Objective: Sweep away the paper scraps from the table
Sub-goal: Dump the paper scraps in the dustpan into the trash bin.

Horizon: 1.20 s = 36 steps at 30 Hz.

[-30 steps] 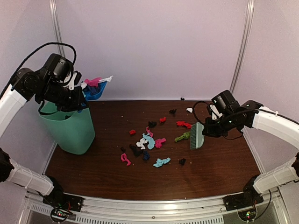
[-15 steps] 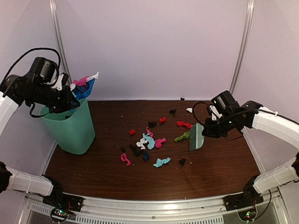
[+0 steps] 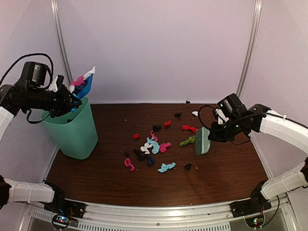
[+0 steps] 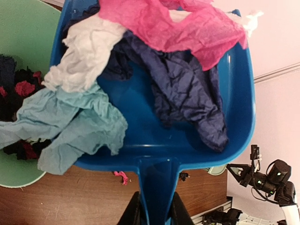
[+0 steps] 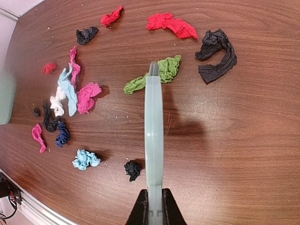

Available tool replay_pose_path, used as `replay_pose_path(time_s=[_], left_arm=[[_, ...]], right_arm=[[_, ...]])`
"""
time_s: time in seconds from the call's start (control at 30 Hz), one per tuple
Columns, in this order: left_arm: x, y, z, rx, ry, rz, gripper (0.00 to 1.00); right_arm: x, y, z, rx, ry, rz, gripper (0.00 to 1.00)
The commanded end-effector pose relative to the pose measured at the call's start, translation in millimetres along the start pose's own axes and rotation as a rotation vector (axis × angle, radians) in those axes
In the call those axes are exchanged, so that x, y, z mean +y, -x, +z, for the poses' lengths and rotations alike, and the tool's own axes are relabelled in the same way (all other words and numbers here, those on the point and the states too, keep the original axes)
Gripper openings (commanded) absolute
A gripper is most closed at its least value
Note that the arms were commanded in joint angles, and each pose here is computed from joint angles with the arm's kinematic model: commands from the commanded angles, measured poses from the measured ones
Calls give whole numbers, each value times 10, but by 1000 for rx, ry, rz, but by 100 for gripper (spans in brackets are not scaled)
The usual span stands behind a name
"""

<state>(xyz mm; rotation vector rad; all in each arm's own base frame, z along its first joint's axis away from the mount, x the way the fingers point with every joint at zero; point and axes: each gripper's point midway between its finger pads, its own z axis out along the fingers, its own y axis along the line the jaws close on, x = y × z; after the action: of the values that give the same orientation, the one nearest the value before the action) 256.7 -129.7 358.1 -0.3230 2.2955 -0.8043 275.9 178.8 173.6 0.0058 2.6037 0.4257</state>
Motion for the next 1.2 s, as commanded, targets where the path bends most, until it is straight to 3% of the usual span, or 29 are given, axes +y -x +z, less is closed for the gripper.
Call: replay_pose_path(time_s=[0.0,0.7,1.17], left_arm=[[-114,89,-9,-32,-124,-105,0],[-142,353,-63,-157,-400,-582,0],[-108,497,-197,-224,-492,-859,0]], right_arm=[[17,41,-52,-17,14,-2,0],[-59,-42,-143,-26,10,25,0],[-101,-101,-193,-35,13,46,0]])
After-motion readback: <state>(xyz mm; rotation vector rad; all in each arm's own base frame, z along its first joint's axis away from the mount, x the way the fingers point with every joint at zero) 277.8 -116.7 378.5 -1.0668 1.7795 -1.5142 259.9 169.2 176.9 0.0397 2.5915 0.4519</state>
